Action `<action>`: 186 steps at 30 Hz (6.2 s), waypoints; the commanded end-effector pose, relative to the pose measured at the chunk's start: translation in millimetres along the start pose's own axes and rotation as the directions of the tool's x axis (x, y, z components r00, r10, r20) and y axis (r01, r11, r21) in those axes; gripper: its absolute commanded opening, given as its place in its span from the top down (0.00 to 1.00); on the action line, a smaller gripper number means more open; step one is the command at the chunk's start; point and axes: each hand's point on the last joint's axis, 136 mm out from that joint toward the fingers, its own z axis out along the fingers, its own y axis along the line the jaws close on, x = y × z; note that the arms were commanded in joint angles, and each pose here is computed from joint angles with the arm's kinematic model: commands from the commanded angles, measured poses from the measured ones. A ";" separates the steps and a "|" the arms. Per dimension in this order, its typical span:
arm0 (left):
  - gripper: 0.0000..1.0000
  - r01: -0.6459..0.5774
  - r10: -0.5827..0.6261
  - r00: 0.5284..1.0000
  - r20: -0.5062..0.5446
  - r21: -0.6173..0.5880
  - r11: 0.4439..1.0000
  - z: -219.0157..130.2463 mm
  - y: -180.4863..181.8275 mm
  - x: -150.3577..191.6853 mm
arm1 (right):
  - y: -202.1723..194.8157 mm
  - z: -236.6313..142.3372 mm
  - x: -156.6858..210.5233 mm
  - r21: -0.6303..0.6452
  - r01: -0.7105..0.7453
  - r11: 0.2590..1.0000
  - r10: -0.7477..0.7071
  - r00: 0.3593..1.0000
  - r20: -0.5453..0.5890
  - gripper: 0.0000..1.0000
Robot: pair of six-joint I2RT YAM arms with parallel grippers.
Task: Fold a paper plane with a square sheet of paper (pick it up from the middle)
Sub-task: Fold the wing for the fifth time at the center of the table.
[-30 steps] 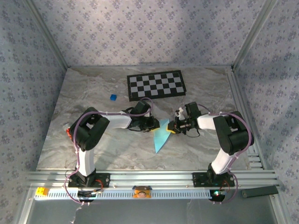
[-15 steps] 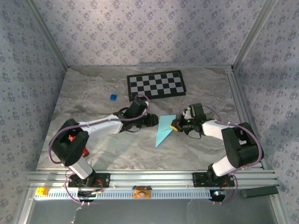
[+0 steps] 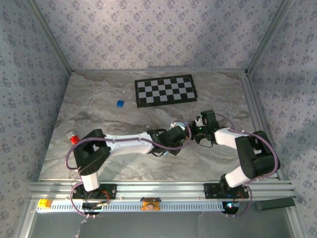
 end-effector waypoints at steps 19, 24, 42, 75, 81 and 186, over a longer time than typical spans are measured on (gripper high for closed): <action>0.69 -0.164 0.155 0.986 -0.058 -0.228 0.960 14.3 21.1 24.2 | 7.0 -5.0 -3.1 -0.013 -0.013 1.000 0.013 1.000 0.015 1.00; 0.70 -0.169 0.159 0.985 -0.062 -0.225 0.960 17.4 20.5 27.3 | 6.5 -4.8 -2.7 -0.012 -0.014 1.000 0.014 1.000 0.012 1.00; 0.84 -0.166 0.159 0.986 -0.051 -0.222 0.961 20.1 20.7 28.3 | 6.6 -5.0 -2.8 -0.014 -0.011 1.000 0.011 1.000 0.014 1.00; 0.94 -0.143 0.138 0.990 -0.036 -0.193 0.971 23.7 15.8 27.5 | 6.2 -6.3 -2.8 -0.015 -0.006 1.000 0.006 1.000 0.016 0.99; 0.96 -0.106 0.101 0.994 -0.036 -0.170 0.980 24.6 18.6 31.5 | 6.4 -11.2 -4.5 0.002 0.019 1.000 -0.020 1.000 0.025 0.94; 0.75 -0.182 0.183 0.983 -0.017 0.056 0.982 20.6 2.5 14.6 | 0.9 -16.3 6.7 0.103 0.014 0.995 -0.004 0.995 -0.100 0.97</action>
